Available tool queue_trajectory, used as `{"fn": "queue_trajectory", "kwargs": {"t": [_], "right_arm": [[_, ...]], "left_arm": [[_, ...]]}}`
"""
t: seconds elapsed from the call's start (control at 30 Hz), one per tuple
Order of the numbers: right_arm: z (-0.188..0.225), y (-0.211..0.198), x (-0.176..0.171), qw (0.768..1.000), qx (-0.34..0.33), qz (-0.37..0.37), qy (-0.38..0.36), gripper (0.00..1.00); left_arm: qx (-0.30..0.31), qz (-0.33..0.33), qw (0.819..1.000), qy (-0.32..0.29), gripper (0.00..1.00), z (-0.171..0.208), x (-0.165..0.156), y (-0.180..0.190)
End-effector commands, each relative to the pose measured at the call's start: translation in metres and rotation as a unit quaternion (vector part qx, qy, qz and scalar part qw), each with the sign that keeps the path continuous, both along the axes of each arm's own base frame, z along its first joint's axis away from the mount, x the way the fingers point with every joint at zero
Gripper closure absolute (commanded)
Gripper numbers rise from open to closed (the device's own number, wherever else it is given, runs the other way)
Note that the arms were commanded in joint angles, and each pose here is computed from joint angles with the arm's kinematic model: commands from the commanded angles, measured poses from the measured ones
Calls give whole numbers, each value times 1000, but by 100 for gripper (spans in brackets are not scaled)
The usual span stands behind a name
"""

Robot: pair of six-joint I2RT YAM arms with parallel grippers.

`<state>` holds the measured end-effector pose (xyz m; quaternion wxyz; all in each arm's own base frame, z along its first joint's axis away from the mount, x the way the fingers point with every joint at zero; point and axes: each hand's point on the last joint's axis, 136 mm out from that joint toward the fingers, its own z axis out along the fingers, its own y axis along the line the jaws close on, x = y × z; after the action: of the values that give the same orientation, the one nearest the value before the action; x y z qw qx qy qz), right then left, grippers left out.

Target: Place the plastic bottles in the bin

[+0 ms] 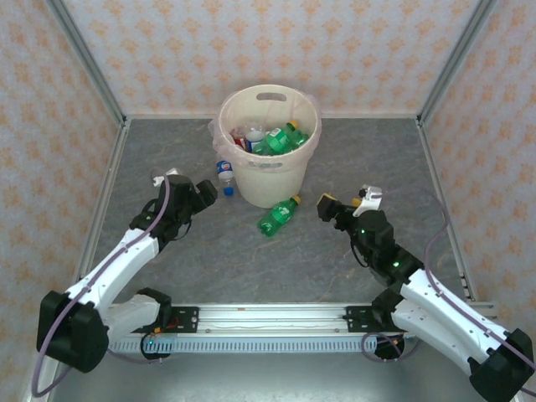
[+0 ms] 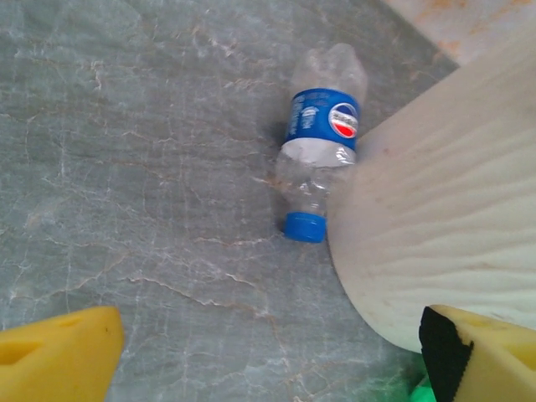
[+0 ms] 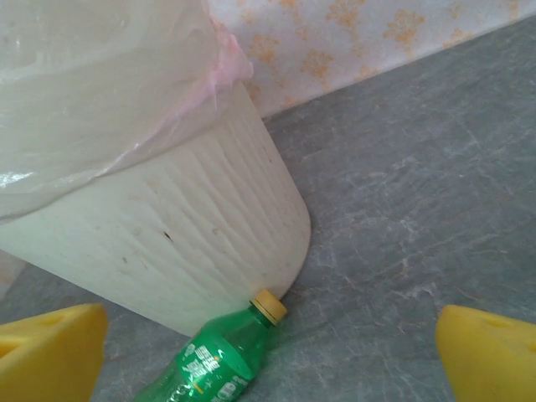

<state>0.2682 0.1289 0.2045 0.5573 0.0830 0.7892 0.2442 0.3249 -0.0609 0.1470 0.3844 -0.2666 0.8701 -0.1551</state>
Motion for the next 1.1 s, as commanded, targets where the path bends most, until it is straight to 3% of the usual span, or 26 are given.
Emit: {"fn": "queue_trajectory", "kwargs": {"t": [0.0,0.23,0.57,0.73,1.07], "right_arm": [[6,10,-1,998,52,24,-38,0],[-7,19,-6,995,62,54,-51,0],[-23,17,-4,997,62,41,-22,0],[-26,13,-3,997,61,31,-20,0],[-30,13,-1,998,58,27,-13,0]], "left_arm": [[-22,-45,999,-22,8,9,24,-8],[-94,-99,991,-10,6,-12,74,-6],[-111,-159,979,58,11,-63,140,-18],[-111,-172,974,97,11,-92,155,-21],[-112,-190,969,108,13,-104,169,-25]]}}
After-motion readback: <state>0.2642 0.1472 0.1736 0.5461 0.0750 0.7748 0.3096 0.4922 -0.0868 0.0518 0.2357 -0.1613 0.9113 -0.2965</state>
